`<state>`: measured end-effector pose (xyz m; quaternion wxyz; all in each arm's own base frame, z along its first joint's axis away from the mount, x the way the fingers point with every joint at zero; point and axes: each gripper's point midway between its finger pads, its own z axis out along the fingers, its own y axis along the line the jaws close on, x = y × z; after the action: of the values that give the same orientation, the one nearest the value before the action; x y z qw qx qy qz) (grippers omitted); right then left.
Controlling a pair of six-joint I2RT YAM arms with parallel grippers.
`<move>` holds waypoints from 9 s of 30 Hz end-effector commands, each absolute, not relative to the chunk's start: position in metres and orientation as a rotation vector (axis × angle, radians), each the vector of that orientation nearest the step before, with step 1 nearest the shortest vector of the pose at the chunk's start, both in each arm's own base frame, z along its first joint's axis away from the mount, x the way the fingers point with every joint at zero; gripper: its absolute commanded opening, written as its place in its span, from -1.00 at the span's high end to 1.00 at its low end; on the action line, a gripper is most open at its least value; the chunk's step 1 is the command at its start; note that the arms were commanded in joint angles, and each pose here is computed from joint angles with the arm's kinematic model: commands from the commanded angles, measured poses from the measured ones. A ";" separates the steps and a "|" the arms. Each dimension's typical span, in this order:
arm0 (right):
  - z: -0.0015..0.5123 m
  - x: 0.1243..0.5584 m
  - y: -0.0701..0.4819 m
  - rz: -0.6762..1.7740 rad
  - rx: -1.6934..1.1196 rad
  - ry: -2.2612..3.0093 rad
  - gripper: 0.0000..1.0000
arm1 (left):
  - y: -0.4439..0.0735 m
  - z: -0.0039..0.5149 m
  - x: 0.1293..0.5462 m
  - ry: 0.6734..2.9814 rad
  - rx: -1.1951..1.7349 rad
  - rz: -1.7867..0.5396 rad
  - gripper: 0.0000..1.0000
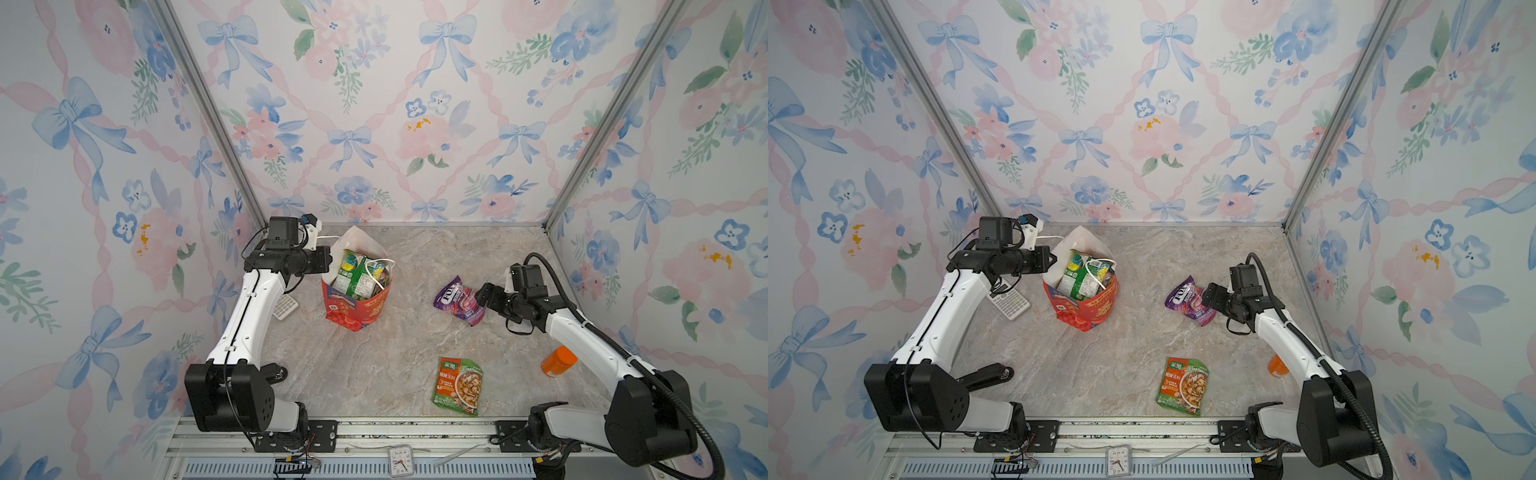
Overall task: Place the snacks into the paper bag
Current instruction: 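Withdraw the right gripper toward the purple FOX'S berries packet, then lower the right gripper onto the purple berries packet and close it, then lift the purple berries packet and carry it toward the bag, then carry the purple berries packet over the bag opening with the right gripper, then lower the berries packet into the bag and open the right gripper, then withdraw the right gripper toward the green and red soup packet, then lower the right gripper onto the soup packet and close it, then lift the soup packet and carry it over the bag opening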
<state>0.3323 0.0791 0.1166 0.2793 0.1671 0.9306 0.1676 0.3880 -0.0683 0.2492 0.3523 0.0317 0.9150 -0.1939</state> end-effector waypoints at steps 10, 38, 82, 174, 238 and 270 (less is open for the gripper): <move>0.084 0.357 0.074 0.524 0.545 2.468 -0.56 | -0.063 0.243 0.384 2.387 0.066 -0.486 1.00; 0.026 0.383 0.086 0.660 0.650 2.515 0.31 | -0.063 0.247 0.385 2.378 0.064 -0.483 1.00; 0.410 0.419 0.273 0.736 -0.275 1.930 0.93 | -0.065 0.247 0.380 2.377 0.068 -0.502 1.00; 0.226 0.378 0.455 0.238 -1.002 2.225 -0.02 | -0.064 0.244 0.383 2.384 0.076 -0.494 1.00; 0.055 0.134 0.135 0.525 0.495 2.757 -0.38 | -0.071 0.247 0.384 2.375 0.083 -0.587 1.00; 0.017 0.141 0.165 0.673 0.615 2.716 0.96 | -0.071 0.251 0.383 2.366 0.078 -0.589 1.00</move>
<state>0.1378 0.1656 0.0181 0.1241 0.2115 0.9406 0.2347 0.3835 -0.0713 0.2492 0.3446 0.0338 0.9119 -0.2204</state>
